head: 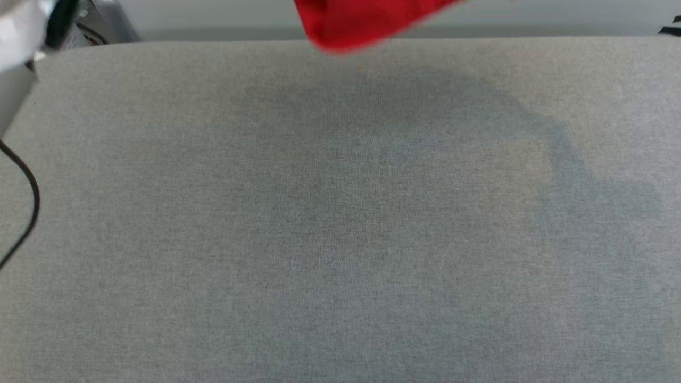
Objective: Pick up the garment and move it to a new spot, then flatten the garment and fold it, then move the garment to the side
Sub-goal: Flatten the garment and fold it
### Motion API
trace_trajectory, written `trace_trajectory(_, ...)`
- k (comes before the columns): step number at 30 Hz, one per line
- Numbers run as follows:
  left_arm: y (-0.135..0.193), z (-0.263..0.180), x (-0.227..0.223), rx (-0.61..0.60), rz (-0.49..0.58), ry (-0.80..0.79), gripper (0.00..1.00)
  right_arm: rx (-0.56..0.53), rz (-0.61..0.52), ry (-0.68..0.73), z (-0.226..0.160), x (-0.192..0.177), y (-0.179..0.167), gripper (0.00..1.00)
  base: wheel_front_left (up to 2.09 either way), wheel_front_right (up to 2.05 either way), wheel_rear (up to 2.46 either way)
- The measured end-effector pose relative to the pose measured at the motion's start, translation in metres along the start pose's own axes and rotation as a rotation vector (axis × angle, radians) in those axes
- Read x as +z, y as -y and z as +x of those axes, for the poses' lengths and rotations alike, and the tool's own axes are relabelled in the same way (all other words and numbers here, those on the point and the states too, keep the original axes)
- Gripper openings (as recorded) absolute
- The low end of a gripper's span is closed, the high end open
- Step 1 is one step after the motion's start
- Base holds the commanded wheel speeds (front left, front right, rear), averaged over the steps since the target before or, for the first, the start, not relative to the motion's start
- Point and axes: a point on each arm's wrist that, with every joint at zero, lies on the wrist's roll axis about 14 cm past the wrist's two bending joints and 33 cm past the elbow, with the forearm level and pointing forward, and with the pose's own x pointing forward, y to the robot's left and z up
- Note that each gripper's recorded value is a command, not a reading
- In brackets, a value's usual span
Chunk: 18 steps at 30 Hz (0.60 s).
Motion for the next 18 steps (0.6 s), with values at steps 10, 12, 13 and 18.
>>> trace_trajectory(10, -0.017, 0.06, -0.014, 0.02, 0.024, 0.048, 0.0, -0.101, -0.032, 0.071, 0.053, 0.004, 0.031, 0.0, 0.0, 0.0, 0.0)
trace_trajectory(12, -0.016, 0.073, -0.024, 0.019, 0.023, 0.051, 0.0, -0.116, -0.028, 0.081, 0.066, -0.003, 0.033, 0.0, 0.0, 0.0, 0.0)
trace_trajectory(13, -0.015, 0.078, -0.028, 0.019, 0.022, 0.051, 0.0, -0.118, -0.025, 0.084, 0.071, -0.007, 0.032, 0.0, 0.0, 0.0, 0.0)
trace_trajectory(18, -0.01, 0.103, -0.061, 0.022, 0.006, 0.053, 0.0, -0.123, -0.007, 0.085, 0.102, -0.041, 0.022, 0.0, 0.0, 0.0, 0.0)
